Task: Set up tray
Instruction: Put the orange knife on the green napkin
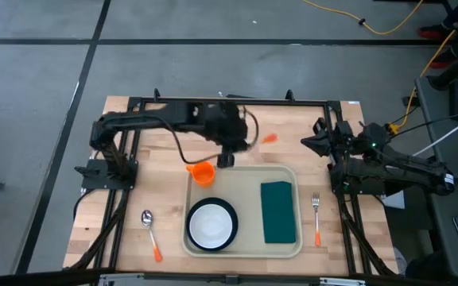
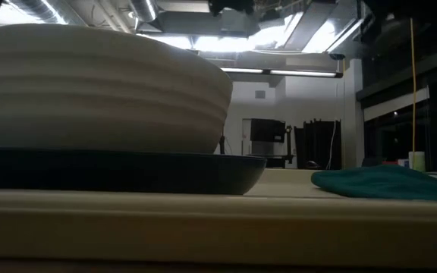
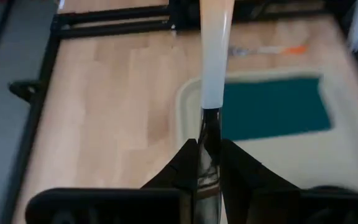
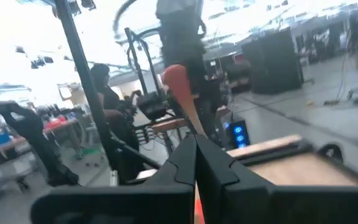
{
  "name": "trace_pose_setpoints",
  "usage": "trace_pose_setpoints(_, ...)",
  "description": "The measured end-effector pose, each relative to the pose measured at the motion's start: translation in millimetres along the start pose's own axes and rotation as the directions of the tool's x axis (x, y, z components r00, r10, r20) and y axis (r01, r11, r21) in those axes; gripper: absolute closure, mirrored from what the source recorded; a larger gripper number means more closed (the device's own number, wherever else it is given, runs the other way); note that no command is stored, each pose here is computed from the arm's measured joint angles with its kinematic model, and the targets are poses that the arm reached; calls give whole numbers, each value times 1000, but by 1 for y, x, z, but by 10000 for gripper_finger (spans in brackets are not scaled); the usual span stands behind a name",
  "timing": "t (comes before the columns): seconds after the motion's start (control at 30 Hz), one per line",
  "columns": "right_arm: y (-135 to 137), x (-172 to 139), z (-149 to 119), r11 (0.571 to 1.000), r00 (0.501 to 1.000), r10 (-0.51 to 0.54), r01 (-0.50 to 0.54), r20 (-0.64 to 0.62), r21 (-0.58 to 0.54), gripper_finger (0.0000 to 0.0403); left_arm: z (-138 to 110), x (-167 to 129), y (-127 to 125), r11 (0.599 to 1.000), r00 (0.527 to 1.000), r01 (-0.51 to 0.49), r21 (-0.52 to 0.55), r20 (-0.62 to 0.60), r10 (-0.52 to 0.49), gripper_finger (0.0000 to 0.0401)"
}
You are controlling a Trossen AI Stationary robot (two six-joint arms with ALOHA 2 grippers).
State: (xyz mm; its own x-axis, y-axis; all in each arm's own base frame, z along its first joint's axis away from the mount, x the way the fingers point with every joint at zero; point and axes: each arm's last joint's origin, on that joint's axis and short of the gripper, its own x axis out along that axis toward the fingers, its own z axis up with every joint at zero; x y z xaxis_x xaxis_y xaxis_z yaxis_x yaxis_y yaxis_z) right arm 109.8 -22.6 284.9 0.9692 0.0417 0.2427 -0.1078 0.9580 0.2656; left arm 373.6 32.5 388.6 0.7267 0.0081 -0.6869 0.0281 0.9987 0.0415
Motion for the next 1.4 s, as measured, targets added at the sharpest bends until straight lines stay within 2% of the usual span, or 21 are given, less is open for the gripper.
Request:
trace_pose_setpoints(0.13,5,16,28,996,1000,-11,9,-20,-91,397,1,-18,6,990,997,69,-122,47,-64,373)
trace_pose_setpoints(0.27,5,40,52,994,995,-42,32,-92,-105,393,2,-19,6,989,996,80,-125,55,-74,373)
trace_pose_setpoints(0.33,4,53,60,993,991,-51,37,-122,-115,379,2,-19,6,989,996,79,-126,57,-72,373)
trace_pose_setpoints(0.53,3,79,79,997,990,-29,18,-137,-80,288,10,-23,8,993,988,61,-96,146,-47,373)
trace_pose_setpoints(0.63,3,85,84,998,991,-25,18,-131,-55,236,17,-26,9,995,976,57,-81,216,-38,373)
trace_pose_setpoints(0.73,5,87,91,999,994,-17,13,-107,-36,194,18,-26,11,996,974,48,-69,226,-31,373)
trace_pose_setpoints(0.83,6,87,93,1000,995,-13,12,-101,-17,169,12,-25,14,996,985,52,-78,171,-38,373)
trace_pose_setpoints(0.97,10,84,99,1000,994,17,-20,-107,-20,163,-8,-24,15,991,996,85,-102,-24,-88,373)
trace_pose_setpoints(1.07,11,84,99,1000,975,13,-16,-223,-11,168,-20,-26,15,990,985,80,-119,-142,-97,373)
trace_pose_setpoints(1.2,12,87,97,999,926,-29,22,-377,-22,174,-23,-26,15,990,981,72,-119,-170,-91,373)
trace_pose_setpoints(1.4,16,97,107,999,906,-37,25,-422,-35,175,-21,-26,15,991,985,65,-116,-153,-82,373)
